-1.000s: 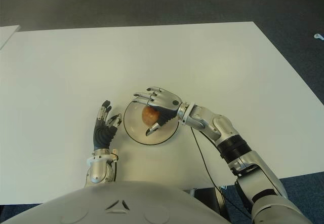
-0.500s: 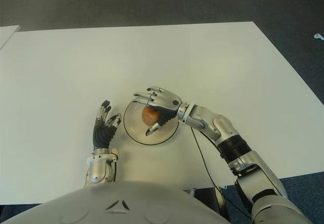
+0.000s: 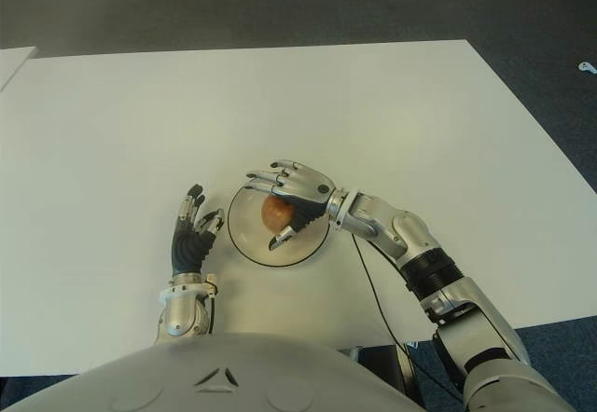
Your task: Put the apples into the plate.
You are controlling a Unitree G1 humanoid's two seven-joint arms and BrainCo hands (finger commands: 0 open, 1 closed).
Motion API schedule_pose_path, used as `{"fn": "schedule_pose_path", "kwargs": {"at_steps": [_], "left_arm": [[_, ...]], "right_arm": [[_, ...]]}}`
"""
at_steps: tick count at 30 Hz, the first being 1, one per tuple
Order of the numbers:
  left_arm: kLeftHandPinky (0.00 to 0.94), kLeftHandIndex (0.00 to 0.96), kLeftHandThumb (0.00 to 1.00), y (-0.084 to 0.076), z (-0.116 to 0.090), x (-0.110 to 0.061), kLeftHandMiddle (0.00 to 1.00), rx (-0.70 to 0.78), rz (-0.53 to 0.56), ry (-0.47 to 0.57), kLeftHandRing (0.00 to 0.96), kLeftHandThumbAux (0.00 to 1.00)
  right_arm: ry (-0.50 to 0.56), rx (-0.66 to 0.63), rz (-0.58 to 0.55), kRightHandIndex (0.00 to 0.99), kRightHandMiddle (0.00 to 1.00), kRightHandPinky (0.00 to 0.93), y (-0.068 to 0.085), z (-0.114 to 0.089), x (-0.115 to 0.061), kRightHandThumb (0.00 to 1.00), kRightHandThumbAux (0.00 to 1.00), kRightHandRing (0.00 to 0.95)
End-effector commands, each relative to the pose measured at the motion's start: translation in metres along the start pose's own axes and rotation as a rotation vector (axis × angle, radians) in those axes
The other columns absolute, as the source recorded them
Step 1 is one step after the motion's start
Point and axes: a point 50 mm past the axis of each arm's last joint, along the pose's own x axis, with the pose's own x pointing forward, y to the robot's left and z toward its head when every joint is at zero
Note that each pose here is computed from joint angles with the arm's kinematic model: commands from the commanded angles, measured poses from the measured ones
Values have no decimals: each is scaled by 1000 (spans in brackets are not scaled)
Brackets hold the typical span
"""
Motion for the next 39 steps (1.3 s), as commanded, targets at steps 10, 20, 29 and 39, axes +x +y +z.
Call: {"fn": "schedule_pose_path", "kwargs": {"at_steps": [10,20,29,39], "left_arm": [[17,41,0,-22,8,-4,36,-90,-10,15,9,733],[15,44,0,-23,8,-5,37,-96,-18,13,8,729],[26,36,0,-22,7,-4,27,-90,-25,10,1,753],[24,37,0,-21,7,-5,23,-63,-26,1,2,721]], "right_arm": [[4,-8,-22,0,0,0,-6,-2,1,59,297,0],[3,-5,-23,0,0,0,-6,-2,1,56,292,0],[2,-5,-20,0,0,0,-6,-2,1,59,292,0],[-1,-13,-39,0,0,0,-13,-2,2,63,292,0]]}}
